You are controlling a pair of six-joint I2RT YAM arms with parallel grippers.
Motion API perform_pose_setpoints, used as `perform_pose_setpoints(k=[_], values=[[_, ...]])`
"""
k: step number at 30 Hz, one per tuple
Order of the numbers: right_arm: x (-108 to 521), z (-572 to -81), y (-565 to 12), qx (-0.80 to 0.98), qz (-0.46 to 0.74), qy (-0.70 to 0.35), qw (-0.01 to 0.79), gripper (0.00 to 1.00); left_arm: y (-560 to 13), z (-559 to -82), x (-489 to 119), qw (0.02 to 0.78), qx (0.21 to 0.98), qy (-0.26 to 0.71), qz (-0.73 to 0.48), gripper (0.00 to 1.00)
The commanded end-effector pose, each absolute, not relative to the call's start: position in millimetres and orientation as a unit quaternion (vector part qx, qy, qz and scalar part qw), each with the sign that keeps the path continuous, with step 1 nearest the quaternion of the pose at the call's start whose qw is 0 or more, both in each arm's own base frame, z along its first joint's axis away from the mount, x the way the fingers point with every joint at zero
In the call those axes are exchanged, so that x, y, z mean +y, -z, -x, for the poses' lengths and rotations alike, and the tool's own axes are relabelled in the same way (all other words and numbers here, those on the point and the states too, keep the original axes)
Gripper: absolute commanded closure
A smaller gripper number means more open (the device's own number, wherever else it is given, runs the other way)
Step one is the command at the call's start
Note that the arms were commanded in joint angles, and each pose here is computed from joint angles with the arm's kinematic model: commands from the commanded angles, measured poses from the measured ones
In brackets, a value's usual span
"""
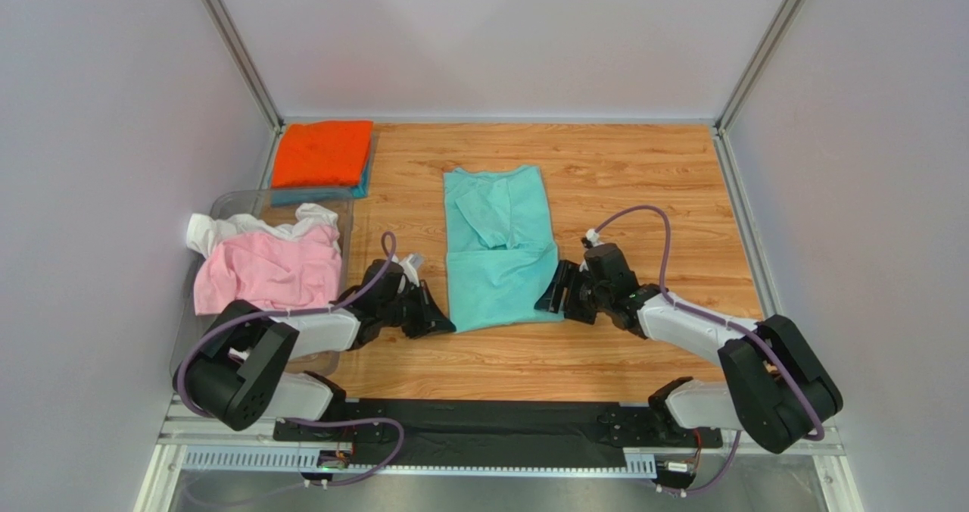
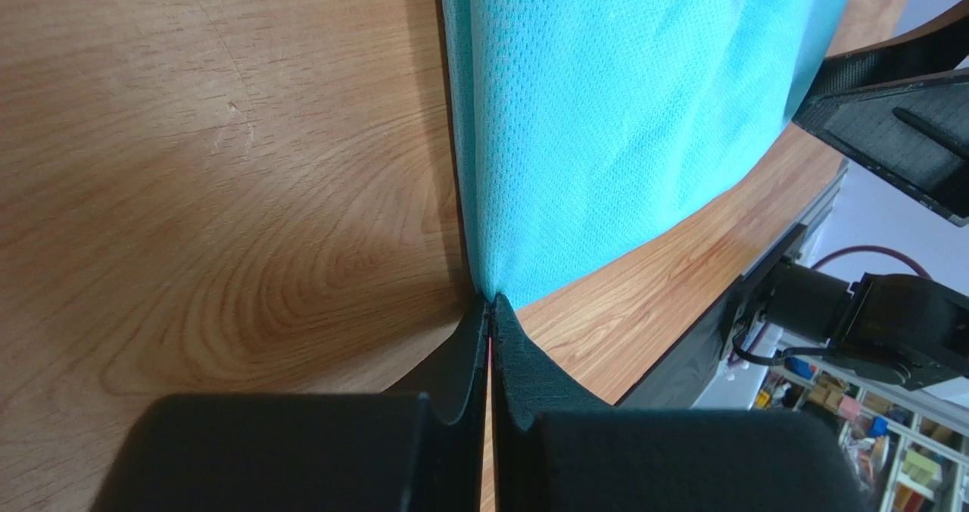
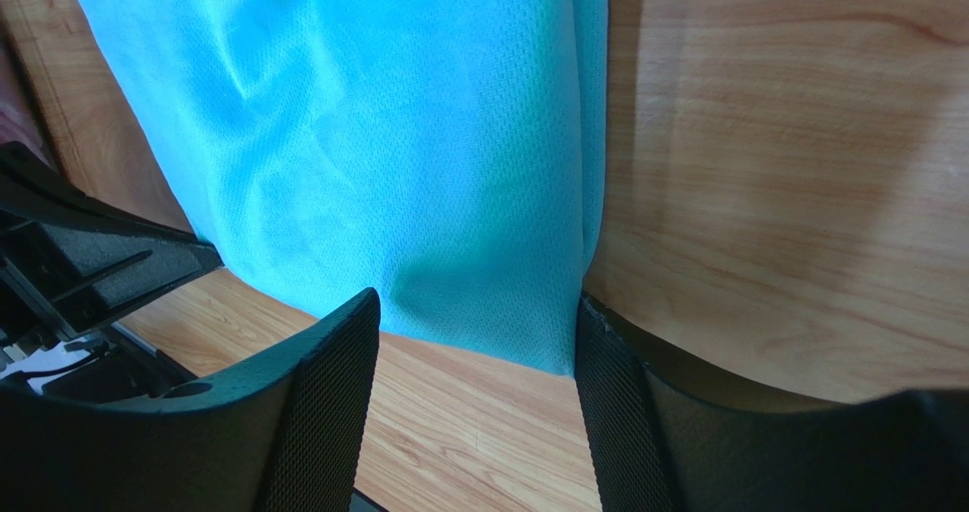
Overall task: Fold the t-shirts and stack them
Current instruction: Fold the tshirt
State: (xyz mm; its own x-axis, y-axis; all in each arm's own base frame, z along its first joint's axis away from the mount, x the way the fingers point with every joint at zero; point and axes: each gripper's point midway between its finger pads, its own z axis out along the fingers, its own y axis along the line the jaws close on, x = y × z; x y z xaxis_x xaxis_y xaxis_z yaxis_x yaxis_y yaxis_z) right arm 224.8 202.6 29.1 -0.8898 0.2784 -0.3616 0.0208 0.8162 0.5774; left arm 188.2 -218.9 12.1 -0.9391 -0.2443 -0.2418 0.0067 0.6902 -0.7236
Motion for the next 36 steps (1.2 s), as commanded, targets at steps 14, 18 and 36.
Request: perform_pose_setpoints(k=[14,18,36], values=[[176.1,-159.6,4.0,0.956,-0.069,-0.241,0.152,0.43,7.3,-161.1,-190.5,0.15,0.931,0.327,0.061,1.0],[176.1,-151.7,6.3,0.957,-0.065,-0.245,0.144,0.43,8.5,-155.5,-188.9,0.145,0.932,0.328,0.059,1.0],[185.2,-130.4,-19.0,0.953,-0.03,-0.263,0.149,0.9,-17.6,-129.8,-188.6,0.143,0.927,0.345,0.027,1.0]])
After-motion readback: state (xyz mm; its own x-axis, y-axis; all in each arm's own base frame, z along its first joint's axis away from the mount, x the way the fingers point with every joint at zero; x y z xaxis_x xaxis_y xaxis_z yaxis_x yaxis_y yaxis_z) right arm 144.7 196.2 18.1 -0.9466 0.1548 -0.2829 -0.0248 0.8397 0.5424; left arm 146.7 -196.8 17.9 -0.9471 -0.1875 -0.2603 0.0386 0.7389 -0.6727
